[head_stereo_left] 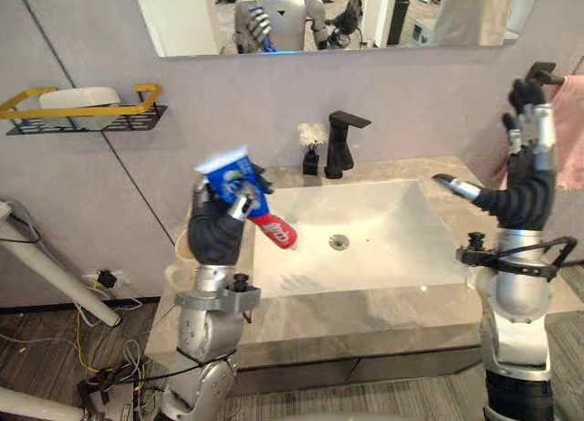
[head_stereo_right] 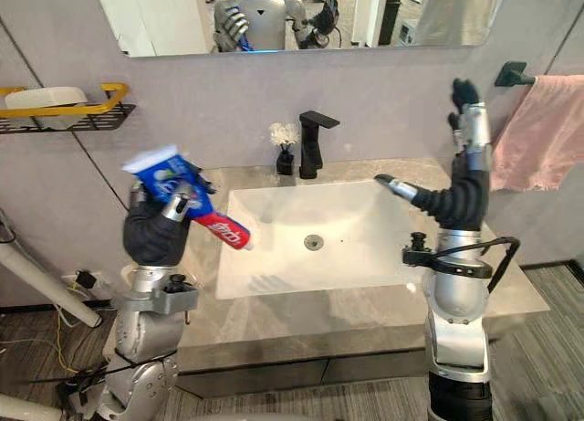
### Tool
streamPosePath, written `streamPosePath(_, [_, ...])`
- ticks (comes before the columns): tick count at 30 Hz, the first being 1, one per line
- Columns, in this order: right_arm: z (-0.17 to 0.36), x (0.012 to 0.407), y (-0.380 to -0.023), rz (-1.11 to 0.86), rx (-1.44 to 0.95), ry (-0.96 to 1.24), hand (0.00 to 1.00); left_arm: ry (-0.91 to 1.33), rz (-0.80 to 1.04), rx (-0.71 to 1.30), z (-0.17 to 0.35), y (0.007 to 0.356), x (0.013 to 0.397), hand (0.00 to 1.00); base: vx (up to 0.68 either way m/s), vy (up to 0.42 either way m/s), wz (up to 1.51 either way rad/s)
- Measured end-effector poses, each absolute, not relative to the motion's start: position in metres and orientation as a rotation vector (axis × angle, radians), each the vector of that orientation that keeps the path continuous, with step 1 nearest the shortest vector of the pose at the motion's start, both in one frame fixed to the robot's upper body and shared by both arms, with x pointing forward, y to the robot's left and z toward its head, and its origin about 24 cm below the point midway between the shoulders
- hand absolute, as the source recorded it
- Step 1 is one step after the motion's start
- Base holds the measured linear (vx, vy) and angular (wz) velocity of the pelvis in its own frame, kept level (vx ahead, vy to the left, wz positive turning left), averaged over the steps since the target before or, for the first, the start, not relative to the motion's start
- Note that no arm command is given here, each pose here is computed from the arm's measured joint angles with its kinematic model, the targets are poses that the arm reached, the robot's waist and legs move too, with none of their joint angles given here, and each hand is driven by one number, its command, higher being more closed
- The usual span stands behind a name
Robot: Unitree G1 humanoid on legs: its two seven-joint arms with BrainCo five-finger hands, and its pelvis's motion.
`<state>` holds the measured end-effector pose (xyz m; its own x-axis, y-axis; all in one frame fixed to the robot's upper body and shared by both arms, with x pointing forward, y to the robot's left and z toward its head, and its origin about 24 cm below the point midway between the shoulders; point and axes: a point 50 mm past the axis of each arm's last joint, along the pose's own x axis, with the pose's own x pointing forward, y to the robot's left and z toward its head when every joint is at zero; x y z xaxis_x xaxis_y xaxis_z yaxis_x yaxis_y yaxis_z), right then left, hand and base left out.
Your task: Organize washtable
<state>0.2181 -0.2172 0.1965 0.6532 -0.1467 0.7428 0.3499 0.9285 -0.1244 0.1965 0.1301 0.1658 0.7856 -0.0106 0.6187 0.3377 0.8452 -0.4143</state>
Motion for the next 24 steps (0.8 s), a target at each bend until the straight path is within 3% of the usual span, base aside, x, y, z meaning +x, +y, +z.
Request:
streamPosePath(8, [0.172, 0.179, -0.280, -0.657, -0.195, -0.720, 0.00, -0.769, -0.083, -0.455, 0.181, 0.153, 0.190, 1.00, -0.01, -0.013, -0.09])
streamPosePath(14, [0.106, 0.148, -0.320, -0.921, -0.097, -0.418, 0.00, -0.753, -0.004, -0.447, 0.174, 0.164, 0.186, 1.00, -0.03, -0.009, -0.02])
streamPosePath(24, [0.000, 0.105, -0.319, -1.141, 0.135, 0.047, 0.00, -0.731, 0.005, -0.470, 0.171, 0.153, 0.190, 1.00, -0.02, -0.004, 0.00])
